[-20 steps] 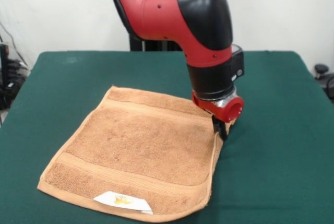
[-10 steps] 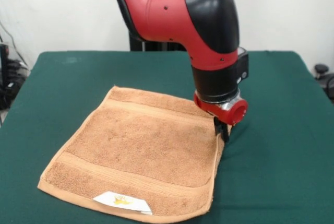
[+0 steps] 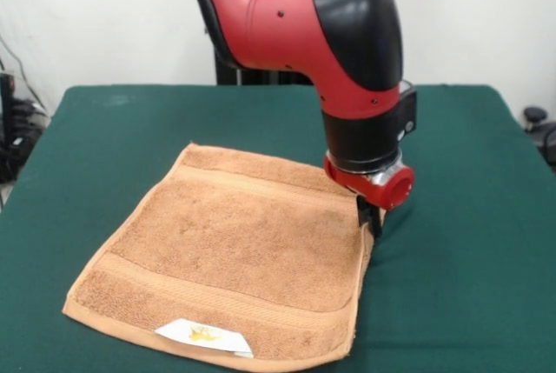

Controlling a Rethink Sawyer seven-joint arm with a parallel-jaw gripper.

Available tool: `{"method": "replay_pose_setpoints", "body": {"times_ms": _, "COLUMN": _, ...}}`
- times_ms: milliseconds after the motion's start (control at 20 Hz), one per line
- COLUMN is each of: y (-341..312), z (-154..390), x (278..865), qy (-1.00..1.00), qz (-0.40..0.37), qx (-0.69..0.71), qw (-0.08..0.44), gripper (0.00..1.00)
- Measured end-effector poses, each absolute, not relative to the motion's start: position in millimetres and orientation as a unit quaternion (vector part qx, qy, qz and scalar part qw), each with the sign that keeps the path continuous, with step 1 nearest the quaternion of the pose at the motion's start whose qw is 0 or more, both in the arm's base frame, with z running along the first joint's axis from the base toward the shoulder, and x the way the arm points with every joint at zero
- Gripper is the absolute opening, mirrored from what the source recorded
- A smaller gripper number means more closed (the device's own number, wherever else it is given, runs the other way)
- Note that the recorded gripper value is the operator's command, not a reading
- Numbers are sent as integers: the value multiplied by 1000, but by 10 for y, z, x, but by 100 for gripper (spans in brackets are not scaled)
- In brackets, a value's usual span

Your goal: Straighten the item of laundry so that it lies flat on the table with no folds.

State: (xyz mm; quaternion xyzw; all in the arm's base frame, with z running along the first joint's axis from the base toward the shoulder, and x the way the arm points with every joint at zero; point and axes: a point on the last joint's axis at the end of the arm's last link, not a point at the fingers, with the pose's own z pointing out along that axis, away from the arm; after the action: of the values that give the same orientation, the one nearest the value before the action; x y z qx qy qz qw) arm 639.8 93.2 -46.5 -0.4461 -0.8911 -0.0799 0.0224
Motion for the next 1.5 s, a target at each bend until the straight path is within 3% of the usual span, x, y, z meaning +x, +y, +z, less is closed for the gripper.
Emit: {"method": "replay_pose_setpoints", "body": {"times_ms": 1500, "y": 977, "z": -474, "x": 6545, "qy": -902, "qz": -45, "qx": -425, "qw": 61, "gripper": 0}}
